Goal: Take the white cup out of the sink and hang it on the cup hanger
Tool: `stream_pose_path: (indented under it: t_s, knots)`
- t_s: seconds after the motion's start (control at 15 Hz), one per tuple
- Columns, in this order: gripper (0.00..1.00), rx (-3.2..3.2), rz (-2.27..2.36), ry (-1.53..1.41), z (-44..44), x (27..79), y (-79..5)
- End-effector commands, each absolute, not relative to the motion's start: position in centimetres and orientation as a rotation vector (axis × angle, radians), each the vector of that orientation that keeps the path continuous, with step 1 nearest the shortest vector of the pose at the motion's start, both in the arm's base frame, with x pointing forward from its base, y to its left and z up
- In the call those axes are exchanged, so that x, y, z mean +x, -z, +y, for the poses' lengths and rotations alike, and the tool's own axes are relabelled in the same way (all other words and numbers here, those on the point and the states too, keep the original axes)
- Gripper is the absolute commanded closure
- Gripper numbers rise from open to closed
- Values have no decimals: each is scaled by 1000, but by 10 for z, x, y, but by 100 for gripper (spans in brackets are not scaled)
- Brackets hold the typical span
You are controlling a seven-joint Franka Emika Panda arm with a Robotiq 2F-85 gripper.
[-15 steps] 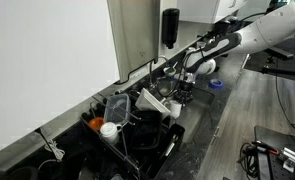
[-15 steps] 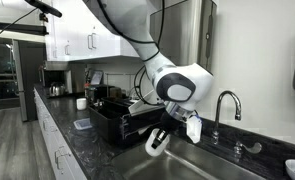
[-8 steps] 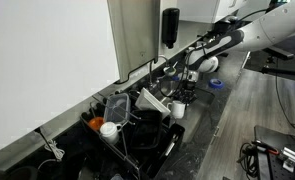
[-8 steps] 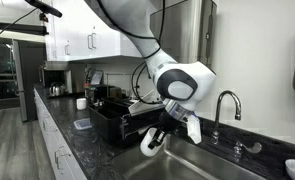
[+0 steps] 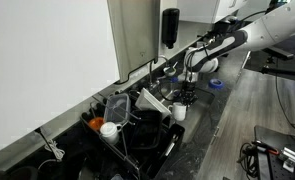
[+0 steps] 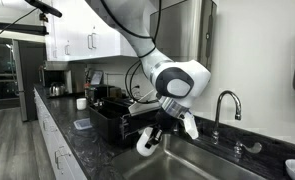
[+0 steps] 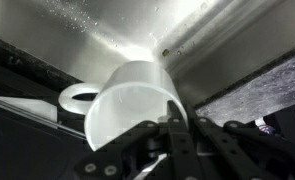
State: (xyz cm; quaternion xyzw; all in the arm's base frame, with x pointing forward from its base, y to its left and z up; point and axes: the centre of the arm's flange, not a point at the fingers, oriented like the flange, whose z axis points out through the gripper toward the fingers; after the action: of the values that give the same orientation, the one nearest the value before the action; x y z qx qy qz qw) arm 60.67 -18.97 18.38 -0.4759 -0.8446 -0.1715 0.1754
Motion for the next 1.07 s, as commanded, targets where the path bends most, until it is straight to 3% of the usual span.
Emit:
stream_pose_path:
  t_s: [0.0,1.0]
  knots:
    - [98,-1324,-2400,491,-191,594,-192]
    - [98,-1588,-2317,514,-189,595,-204]
